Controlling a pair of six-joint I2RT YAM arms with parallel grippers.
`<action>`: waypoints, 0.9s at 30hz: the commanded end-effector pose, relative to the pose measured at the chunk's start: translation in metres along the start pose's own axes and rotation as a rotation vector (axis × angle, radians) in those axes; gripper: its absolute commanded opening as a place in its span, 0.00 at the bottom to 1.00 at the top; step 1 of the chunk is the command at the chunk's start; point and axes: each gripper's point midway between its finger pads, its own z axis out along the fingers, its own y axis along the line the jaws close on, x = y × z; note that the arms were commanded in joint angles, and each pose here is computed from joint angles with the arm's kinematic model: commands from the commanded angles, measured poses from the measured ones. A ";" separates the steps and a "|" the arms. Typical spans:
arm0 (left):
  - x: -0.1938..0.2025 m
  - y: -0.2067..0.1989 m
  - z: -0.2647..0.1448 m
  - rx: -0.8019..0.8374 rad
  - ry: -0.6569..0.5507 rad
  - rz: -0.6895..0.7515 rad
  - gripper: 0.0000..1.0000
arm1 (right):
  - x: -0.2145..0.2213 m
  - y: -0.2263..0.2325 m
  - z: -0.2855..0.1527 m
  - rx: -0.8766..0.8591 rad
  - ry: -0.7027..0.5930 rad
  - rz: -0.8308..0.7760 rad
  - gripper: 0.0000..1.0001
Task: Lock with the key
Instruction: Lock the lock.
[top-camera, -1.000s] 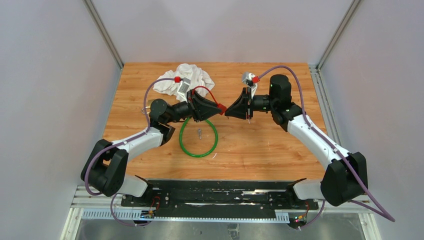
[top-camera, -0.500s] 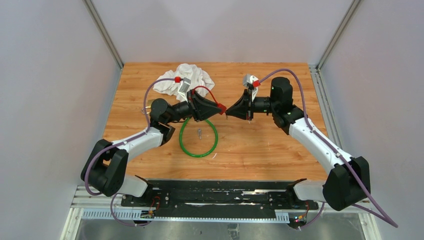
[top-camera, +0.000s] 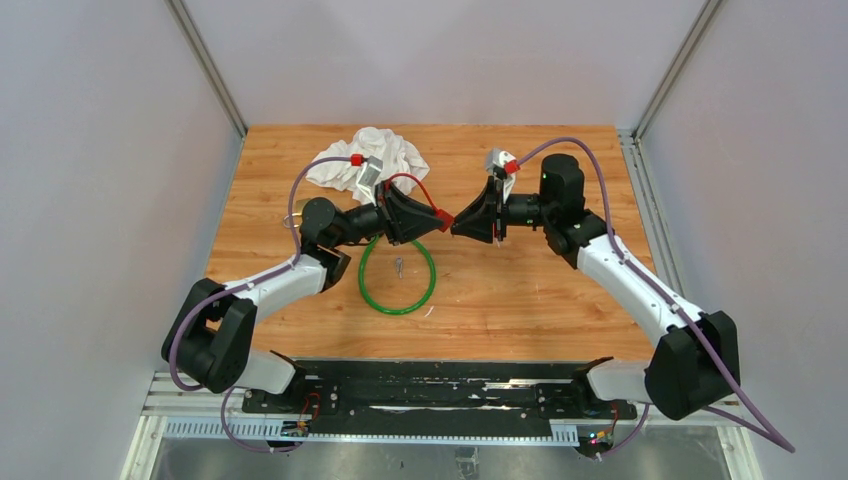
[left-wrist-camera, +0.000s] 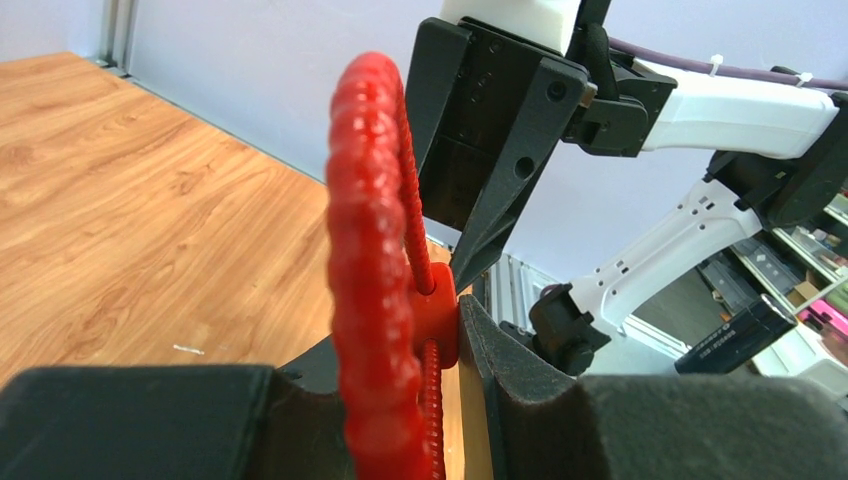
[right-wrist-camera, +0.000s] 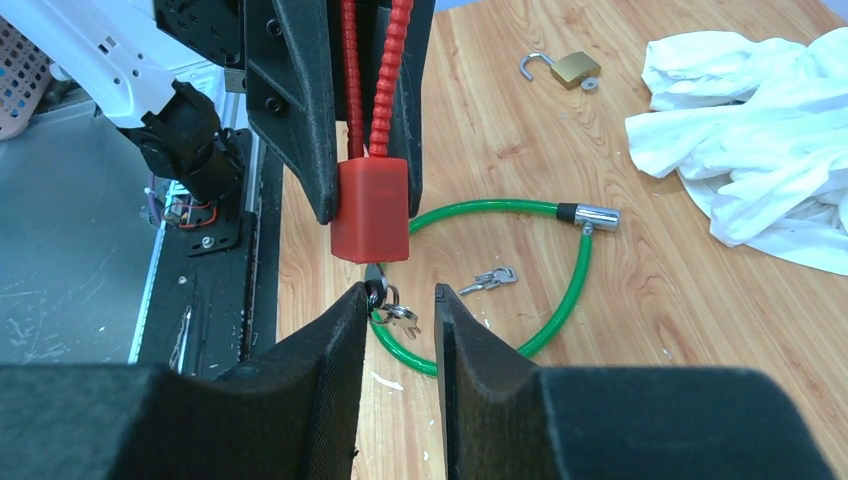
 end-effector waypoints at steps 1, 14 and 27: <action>-0.005 -0.016 0.002 0.064 -0.013 0.044 0.00 | -0.003 0.008 0.004 -0.056 -0.008 0.009 0.31; -0.001 -0.018 0.004 0.073 -0.002 0.048 0.00 | -0.009 0.020 0.006 -0.128 -0.034 0.042 0.24; -0.002 -0.020 0.004 0.078 -0.005 0.049 0.00 | -0.001 0.018 0.006 -0.137 -0.011 0.044 0.16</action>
